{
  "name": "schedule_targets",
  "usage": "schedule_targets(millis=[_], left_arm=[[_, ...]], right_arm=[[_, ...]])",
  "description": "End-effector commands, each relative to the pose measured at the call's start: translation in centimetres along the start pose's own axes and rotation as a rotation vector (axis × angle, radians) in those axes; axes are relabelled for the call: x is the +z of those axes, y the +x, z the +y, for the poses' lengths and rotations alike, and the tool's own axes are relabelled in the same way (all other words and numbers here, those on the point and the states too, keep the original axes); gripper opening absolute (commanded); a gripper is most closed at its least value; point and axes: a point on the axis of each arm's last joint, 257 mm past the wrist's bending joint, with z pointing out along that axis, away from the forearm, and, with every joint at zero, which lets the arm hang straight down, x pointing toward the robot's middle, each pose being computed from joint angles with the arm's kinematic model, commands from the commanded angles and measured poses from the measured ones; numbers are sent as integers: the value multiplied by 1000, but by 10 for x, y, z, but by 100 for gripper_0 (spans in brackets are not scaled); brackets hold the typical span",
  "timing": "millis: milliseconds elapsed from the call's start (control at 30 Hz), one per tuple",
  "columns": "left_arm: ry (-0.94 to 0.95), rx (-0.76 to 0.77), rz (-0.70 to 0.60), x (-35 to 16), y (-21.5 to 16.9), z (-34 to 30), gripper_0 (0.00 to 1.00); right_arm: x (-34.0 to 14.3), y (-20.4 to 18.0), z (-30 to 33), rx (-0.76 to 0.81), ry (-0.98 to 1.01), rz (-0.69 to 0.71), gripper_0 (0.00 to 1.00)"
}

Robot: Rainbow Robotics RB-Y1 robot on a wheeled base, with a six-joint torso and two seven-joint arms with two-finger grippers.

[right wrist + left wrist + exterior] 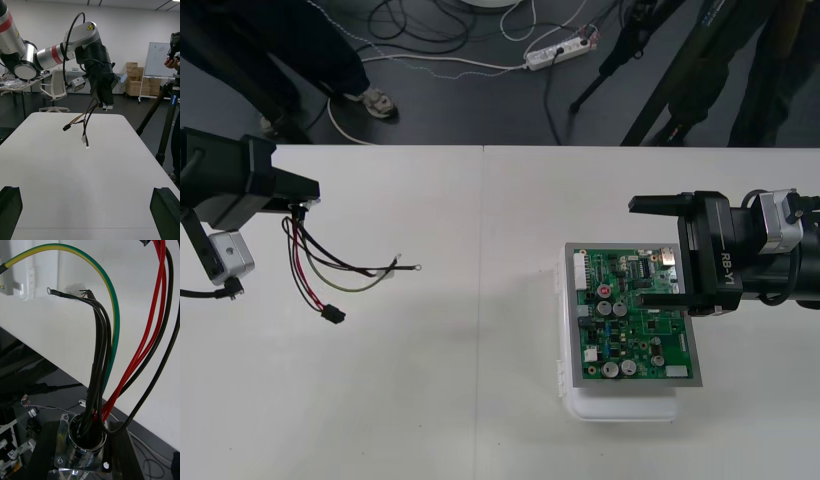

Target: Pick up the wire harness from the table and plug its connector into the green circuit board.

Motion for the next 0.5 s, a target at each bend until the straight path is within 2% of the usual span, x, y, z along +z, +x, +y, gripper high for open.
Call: schedule_targets(millis=[33, 300, 500], left_arm=[[-124, -275, -75, -3, -9, 4, 0], [-276, -555, -188, -4, -16, 17, 0], [-323, -761, -261, -5, -21, 32, 0]], right_arm=[[0, -11, -8, 21, 3, -8, 100], [0, -11, -8, 23, 4, -8, 100], [0, -11, -8, 26, 4, -8, 100]])
